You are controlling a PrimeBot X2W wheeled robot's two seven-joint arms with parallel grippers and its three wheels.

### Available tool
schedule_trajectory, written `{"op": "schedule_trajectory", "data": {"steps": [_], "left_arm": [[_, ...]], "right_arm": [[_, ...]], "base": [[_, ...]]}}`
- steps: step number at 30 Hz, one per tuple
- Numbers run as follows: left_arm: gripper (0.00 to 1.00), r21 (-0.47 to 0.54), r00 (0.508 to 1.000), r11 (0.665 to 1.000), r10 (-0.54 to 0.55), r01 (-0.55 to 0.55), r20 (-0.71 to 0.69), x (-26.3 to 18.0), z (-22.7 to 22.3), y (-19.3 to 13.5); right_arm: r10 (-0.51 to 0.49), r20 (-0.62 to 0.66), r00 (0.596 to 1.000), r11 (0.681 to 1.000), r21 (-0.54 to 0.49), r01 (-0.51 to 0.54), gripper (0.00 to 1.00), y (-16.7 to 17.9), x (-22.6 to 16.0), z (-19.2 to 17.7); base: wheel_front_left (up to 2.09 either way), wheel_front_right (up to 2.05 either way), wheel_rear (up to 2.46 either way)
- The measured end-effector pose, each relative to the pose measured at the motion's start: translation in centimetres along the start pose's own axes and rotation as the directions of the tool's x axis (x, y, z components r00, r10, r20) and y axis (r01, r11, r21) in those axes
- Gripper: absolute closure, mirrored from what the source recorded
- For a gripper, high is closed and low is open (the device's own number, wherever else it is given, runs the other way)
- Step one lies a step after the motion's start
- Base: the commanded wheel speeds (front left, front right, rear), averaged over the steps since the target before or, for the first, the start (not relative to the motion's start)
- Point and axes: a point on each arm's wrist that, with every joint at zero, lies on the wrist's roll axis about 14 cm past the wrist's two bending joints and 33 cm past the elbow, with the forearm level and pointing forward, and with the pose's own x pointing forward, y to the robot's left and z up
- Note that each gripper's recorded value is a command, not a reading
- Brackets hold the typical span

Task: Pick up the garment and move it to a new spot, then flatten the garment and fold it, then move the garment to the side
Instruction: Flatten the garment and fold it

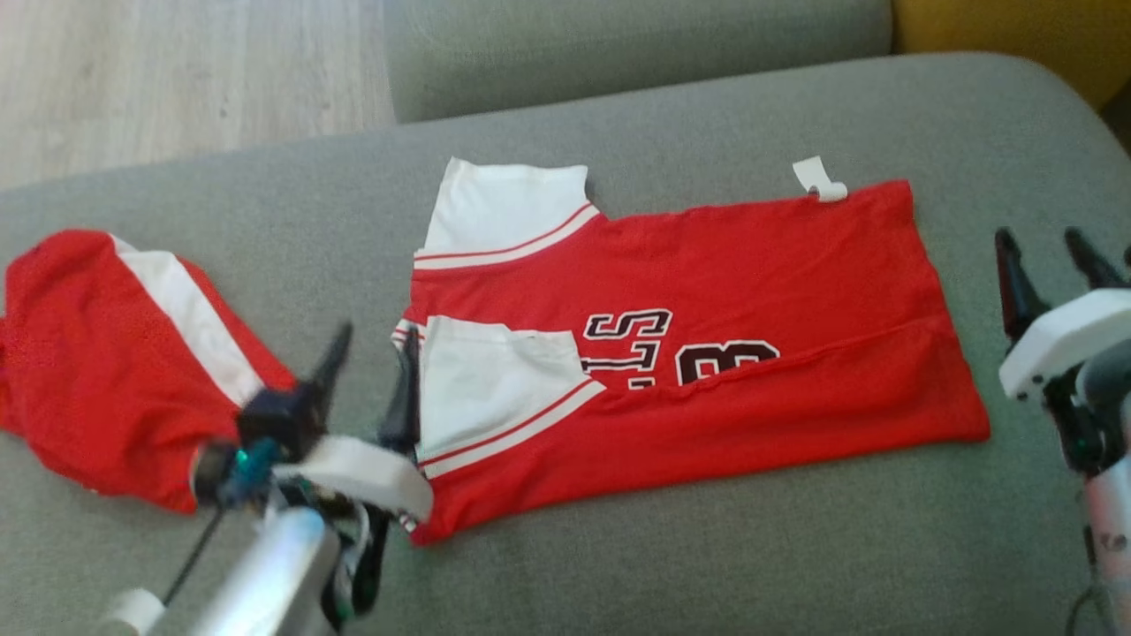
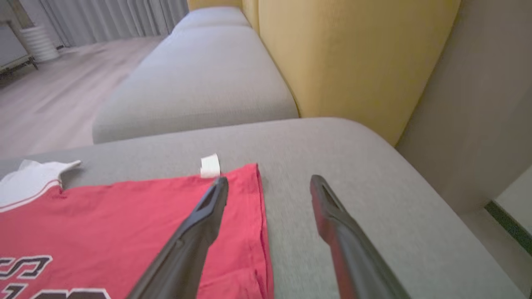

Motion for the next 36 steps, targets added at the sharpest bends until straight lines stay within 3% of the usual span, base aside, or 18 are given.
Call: {"op": "schedule_trajectory", "data": {"steps": [4, 8, 15, 18, 25, 36], "left_arm": [[0.0, 0.02, 0.993, 0.999, -0.049, 0.047, 0.112, 2.4, 3.6, 0.0], [0.0, 0.084, 0.984, 0.99, -0.122, 0.112, 0.127, 5.6, 5.8, 0.0], [0.0, 0.232, 0.976, 0.948, -0.212, 0.218, -0.049, 12.0, 6.4, 0.9], [0.0, 0.263, 0.96, 0.93, -0.213, 0.257, -0.184, 14.7, 5.0, 1.7], [0.0, 0.315, 0.872, 0.901, -0.124, 0.299, -0.474, 17.9, -1.3, 4.2], [0.0, 0.292, 0.807, 0.895, -0.115, 0.337, -0.579, 21.4, -6.1, 4.8]], "right_arm": [[0.006, 0.114, 0.993, 1.0, 0.001, -0.006, 0.0, 1.0, 0.7, 2.2], [-0.001, 0.163, 0.987, 1.0, -0.002, 0.001, 0.0, 1.4, 1.5, 2.8], [-0.001, 0.19, 0.982, 1.0, -0.028, 0.007, 0.0, 2.0, 4.0, 3.9], [-0.002, 0.184, 0.983, 0.999, -0.045, 0.011, 0.0, 1.9, 5.1, 3.8], [-0.016, 0.139, 0.99, 0.997, -0.069, 0.026, 0.0, 1.4, 6.7, 2.2], [-0.04, 0.076, 0.996, 0.995, -0.085, 0.047, 0.0, 0.7, 8.0, -0.7]], "base": [[0.0, 0.0, 0.0], [0.0, 0.0, 0.0], [0.0, 0.0, 0.0], [0.0, 0.0, 0.0], [0.0, 0.0, 0.0], [0.0, 0.0, 0.0]]}}
